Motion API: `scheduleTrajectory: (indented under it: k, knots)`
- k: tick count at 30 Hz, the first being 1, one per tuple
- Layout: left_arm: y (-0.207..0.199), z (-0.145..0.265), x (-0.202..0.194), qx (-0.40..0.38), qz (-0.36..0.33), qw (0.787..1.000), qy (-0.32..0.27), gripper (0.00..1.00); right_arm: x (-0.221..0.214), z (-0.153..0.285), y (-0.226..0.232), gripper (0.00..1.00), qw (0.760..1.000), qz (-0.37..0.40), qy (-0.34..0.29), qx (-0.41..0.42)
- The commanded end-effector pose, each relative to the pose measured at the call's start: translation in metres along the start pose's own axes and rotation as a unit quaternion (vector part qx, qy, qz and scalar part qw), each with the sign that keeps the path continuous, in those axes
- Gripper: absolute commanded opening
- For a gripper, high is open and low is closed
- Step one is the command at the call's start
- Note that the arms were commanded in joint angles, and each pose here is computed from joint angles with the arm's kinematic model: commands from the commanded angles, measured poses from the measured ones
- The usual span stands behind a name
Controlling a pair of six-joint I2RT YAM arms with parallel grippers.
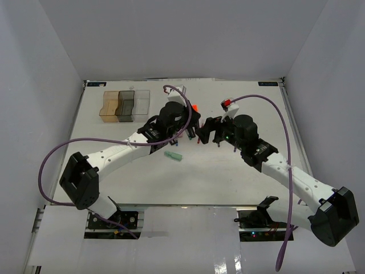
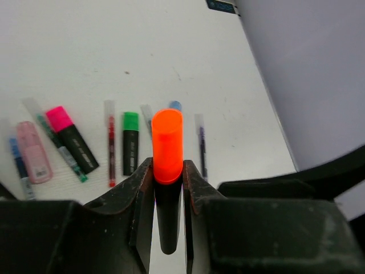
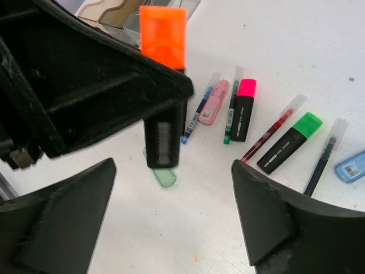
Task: Sort the stationery into containers
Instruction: Pick up the pen from the center of the board, then place the pen in the storage box.
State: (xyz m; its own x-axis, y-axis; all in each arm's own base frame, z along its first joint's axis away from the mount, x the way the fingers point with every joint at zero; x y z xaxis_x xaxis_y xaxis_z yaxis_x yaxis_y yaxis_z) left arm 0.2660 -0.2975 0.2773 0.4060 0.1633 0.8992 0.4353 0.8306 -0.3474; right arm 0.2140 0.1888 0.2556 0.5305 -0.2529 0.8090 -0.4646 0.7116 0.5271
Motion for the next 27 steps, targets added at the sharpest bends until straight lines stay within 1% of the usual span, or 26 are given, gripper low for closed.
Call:
scheduleTrajectory:
  k: [1, 2, 3, 4, 5, 6, 7, 8, 9, 10, 11, 12, 14, 15, 17, 18, 19, 20, 21, 22, 23, 25, 27]
  knots:
    - [0.033, 0.015, 0.029, 0.071, -0.033, 0.996, -0.032, 0.13, 0.002, 0.007, -0.004, 0.94, 0.999, 0.018, -0.015, -0.028]
    - [0.045, 0.019, 0.031, 0.086, -0.04, 0.995, -0.022, 0.13, 0.0, 0.008, -0.007, 0.96, 0.999, 0.022, -0.012, -0.038]
    - [0.069, 0.02, 0.042, 0.116, -0.042, 0.992, -0.025, 0.14, 0.0, 0.01, -0.009, 0.93, 0.999, 0.025, -0.012, -0.045]
    - [0.082, 0.022, 0.047, 0.131, -0.049, 0.99, -0.023, 0.14, -0.004, 0.012, -0.013, 0.91, 0.998, 0.027, -0.004, -0.062]
    - [0.097, 0.026, 0.051, 0.149, -0.075, 0.986, -0.01, 0.15, -0.003, 0.015, -0.014, 0.9, 0.997, 0.035, -0.005, -0.067]
    - [0.121, 0.03, 0.066, 0.178, -0.081, 0.981, -0.018, 0.15, -0.005, 0.016, -0.016, 0.9, 0.997, 0.038, 0.001, -0.074]
    - [0.135, 0.033, 0.073, 0.196, -0.096, 0.976, -0.017, 0.16, -0.007, 0.019, -0.018, 0.9, 0.996, 0.041, 0.006, -0.085]
    - [0.149, 0.035, 0.076, 0.214, -0.13, 0.968, -0.001, 0.16, -0.01, 0.021, -0.021, 0.9, 0.995, 0.045, 0.017, -0.092]
    - [0.172, 0.039, 0.09, 0.244, -0.138, 0.96, -0.005, 0.16, -0.012, 0.022, -0.023, 0.9, 0.994, 0.047, 0.02, -0.098]
    - [0.185, 0.041, 0.096, 0.258, -0.152, 0.954, -0.002, 0.17, -0.014, 0.024, -0.024, 0.9, 0.994, 0.048, 0.023, -0.099]
    - [0.199, 0.042, 0.098, 0.272, -0.179, 0.945, 0.013, 0.17, -0.017, 0.025, -0.026, 0.9, 0.993, 0.05, 0.029, -0.102]
    - [0.226, 0.04, 0.099, 0.301, -0.181, 0.936, 0.028, 0.17, -0.02, 0.026, -0.028, 0.9, 0.992, 0.052, 0.035, -0.105]
    - [0.253, 0.038, 0.107, 0.326, -0.193, 0.925, 0.041, 0.17, -0.024, 0.028, -0.03, 0.9, 0.992, 0.055, 0.042, -0.108]
    - [0.279, 0.032, 0.111, 0.335, -0.197, 0.92, 0.058, 0.17, -0.028, 0.029, -0.033, 0.9, 0.991, 0.057, 0.048, -0.109]
    - [0.304, 0.026, 0.113, 0.343, -0.182, 0.917, 0.085, 0.17, -0.031, 0.029, -0.034, 0.9, 0.991, 0.06, 0.055, -0.107]
    - [0.324, 0.028, 0.116, 0.35, -0.187, 0.913, 0.1, 0.17, -0.034, 0.03, -0.034, 0.9, 0.991, 0.065, 0.063, -0.099]
    - [0.337, 0.016, 0.117, 0.341, -0.178, 0.916, 0.116, 0.18, -0.036, 0.031, -0.035, 0.9, 0.991, 0.069, 0.069, -0.095]
    - [0.342, 0.009, 0.117, 0.337, -0.174, 0.917, 0.121, 0.18, -0.038, 0.031, -0.035, 0.9, 0.991, 0.071, 0.073, -0.09]
    - [0.364, 0.014, 0.12, 0.353, -0.164, 0.912, 0.126, 0.19, -0.04, 0.032, -0.036, 0.9, 0.99, 0.076, 0.078, -0.085]
    - [0.379, 0.003, 0.109, 0.354, -0.159, 0.91, 0.147, 0.19, -0.041, 0.032, -0.036, 0.9, 0.99, 0.078, 0.08, -0.085]
    - [0.384, 0.002, 0.119, 0.358, -0.16, 0.909, 0.141, 0.2, -0.043, 0.033, -0.038, 0.9, 0.99, 0.079, 0.084, -0.085]
    - [0.399, -0.008, 0.109, 0.35, -0.148, 0.912, 0.157, 0.21, -0.045, 0.036, -0.039, 0.9, 0.989, 0.085, 0.088, -0.086]
    - [0.409, -0.009, 0.109, 0.35, -0.139, 0.913, 0.157, 0.21, -0.049, 0.037, -0.041, 0.9, 0.988, 0.084, 0.092, -0.09]
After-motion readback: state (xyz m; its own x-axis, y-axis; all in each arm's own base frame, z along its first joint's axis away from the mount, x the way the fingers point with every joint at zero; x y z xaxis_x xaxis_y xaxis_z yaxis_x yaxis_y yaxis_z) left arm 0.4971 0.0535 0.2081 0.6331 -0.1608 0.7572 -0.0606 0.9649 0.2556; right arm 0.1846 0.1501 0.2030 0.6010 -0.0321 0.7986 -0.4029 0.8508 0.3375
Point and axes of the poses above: each gripper's point midway between its finger pads, its own z axis back along the fingers, its own y axis along the line the jaws close on, x = y × z, the point moved 10 cm from there along z, back along the fingers, and after that the axes turned 12 degrees about -z, right-handed, at the moved point
